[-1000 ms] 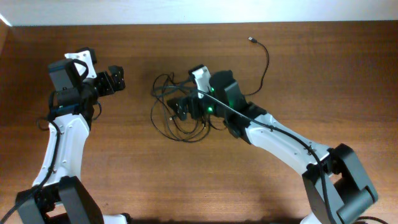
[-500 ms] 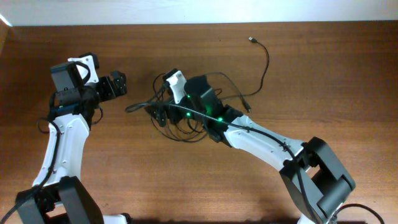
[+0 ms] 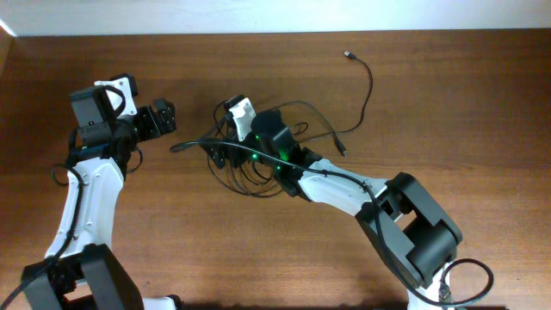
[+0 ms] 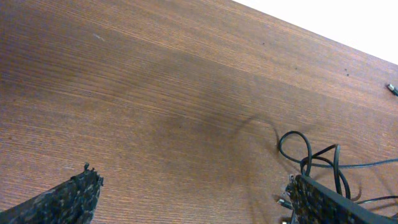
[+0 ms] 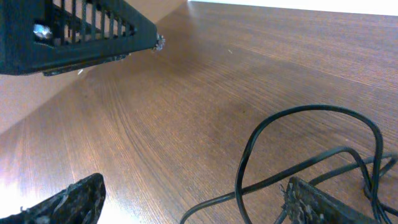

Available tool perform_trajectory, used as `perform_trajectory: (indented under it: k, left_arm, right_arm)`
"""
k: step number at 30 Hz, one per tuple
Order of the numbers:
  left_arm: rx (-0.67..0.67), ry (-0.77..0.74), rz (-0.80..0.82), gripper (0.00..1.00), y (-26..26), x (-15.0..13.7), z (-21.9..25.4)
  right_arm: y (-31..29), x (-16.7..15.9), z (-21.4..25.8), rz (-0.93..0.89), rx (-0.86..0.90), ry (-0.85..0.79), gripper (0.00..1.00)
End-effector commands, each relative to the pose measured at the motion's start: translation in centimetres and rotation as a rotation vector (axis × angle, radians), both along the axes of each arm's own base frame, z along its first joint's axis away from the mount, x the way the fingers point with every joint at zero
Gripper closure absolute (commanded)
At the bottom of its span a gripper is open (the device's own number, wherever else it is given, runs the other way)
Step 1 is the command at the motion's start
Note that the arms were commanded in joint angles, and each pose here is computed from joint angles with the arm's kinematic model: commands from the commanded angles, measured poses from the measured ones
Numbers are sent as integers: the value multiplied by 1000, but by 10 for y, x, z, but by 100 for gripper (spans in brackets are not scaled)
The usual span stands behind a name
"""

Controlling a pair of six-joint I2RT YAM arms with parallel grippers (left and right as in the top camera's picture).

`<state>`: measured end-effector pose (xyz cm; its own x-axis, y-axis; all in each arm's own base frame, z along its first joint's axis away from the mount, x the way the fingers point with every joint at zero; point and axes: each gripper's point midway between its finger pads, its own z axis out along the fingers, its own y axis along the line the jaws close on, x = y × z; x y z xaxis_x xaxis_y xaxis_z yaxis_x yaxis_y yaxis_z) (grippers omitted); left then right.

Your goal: Untangle cables

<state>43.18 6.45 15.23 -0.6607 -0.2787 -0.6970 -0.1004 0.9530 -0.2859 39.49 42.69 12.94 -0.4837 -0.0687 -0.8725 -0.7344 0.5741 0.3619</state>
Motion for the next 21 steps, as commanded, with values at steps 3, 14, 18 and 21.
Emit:
perform_trajectory:
  k: [3,14,18,21]
  left_arm:
    - [7,-21,14,1,3,0,9]
    - [7,-21,14,1,3,0,9]
    - [7,-21,14,1,3,0,9]
    - [7,-21,14,1,3,0,9]
  right_arm:
    - [17,6,-8,2,0,-2,11]
    - [16,7,-25,-12,-31,21,56]
    - [7,16,-24,-30,4,71,68]
    - [-1,19,-18,12,36,99,82]
